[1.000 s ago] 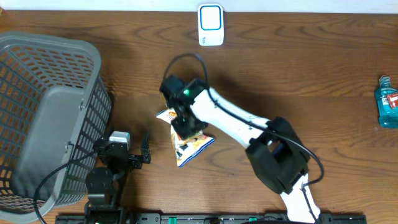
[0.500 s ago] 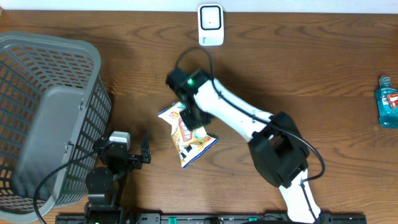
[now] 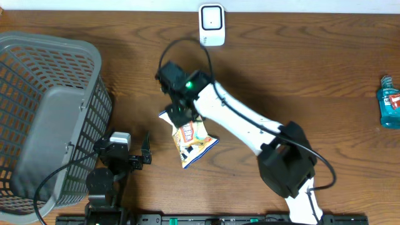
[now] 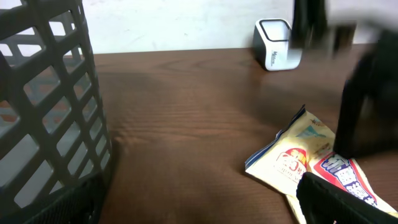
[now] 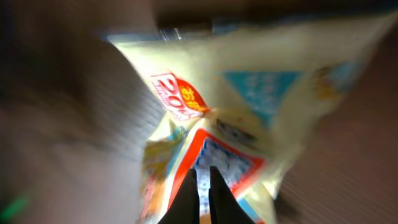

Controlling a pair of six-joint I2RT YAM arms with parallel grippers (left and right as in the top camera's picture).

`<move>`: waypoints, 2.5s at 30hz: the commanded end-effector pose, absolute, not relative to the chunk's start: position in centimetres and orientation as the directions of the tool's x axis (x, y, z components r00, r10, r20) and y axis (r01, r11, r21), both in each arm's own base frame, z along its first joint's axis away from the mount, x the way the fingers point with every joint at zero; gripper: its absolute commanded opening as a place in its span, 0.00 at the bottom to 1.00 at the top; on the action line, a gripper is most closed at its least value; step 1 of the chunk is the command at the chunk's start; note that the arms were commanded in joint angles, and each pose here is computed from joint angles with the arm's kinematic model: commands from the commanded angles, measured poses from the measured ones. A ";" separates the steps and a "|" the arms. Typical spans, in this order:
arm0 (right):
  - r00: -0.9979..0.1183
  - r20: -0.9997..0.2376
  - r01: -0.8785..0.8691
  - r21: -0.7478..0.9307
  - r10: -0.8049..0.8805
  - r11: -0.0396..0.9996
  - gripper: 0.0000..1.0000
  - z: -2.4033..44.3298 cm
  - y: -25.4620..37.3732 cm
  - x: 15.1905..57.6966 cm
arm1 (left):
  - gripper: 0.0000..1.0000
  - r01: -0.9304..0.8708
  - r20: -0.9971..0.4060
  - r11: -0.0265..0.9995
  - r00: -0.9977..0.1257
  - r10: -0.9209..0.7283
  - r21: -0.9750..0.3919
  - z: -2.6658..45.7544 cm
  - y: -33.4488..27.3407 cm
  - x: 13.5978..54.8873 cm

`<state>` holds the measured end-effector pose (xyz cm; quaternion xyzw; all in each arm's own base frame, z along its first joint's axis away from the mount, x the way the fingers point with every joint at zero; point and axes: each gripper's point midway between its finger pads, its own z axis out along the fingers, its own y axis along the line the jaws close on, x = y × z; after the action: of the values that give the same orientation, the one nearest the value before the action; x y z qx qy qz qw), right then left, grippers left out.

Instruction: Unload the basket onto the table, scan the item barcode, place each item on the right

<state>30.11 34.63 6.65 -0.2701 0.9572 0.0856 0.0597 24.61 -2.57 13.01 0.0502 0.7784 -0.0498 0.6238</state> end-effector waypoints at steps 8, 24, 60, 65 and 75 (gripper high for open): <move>-0.887 -0.035 -0.461 -0.018 -0.461 0.887 0.04 -0.6 29.8 28.8 | 0.98 0.135 -0.967 0.991 -0.254 0.012 -0.023 11.4 -2.5 24.5; -0.825 -0.054 -0.564 0.048 -0.562 0.824 0.08 10.5 30.2 29.8 | 0.98 0.135 -0.967 0.991 -0.254 0.012 -0.023 11.4 -2.5 24.5; -0.957 -0.073 -0.289 0.138 -0.281 0.947 0.36 10.7 31.5 29.9 | 0.98 0.135 -0.967 0.991 -0.254 0.012 -0.023 11.4 -2.5 24.5; -0.928 -0.024 0.369 0.077 0.371 0.926 0.38 7.5 29.9 30.0 | 0.98 0.135 -0.967 0.991 -0.254 0.012 -0.023 11.4 -2.5 24.5; -0.874 0.037 0.484 0.162 0.484 0.860 0.30 1.9 31.0 29.4 | 0.98 0.135 -0.967 0.991 -0.254 0.012 -0.023 11.4 -2.5 24.5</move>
<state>30.30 31.50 3.47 0.1985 0.9760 0.0872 0.0203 24.61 -2.57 13.00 0.0502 0.7785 -0.0498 0.6236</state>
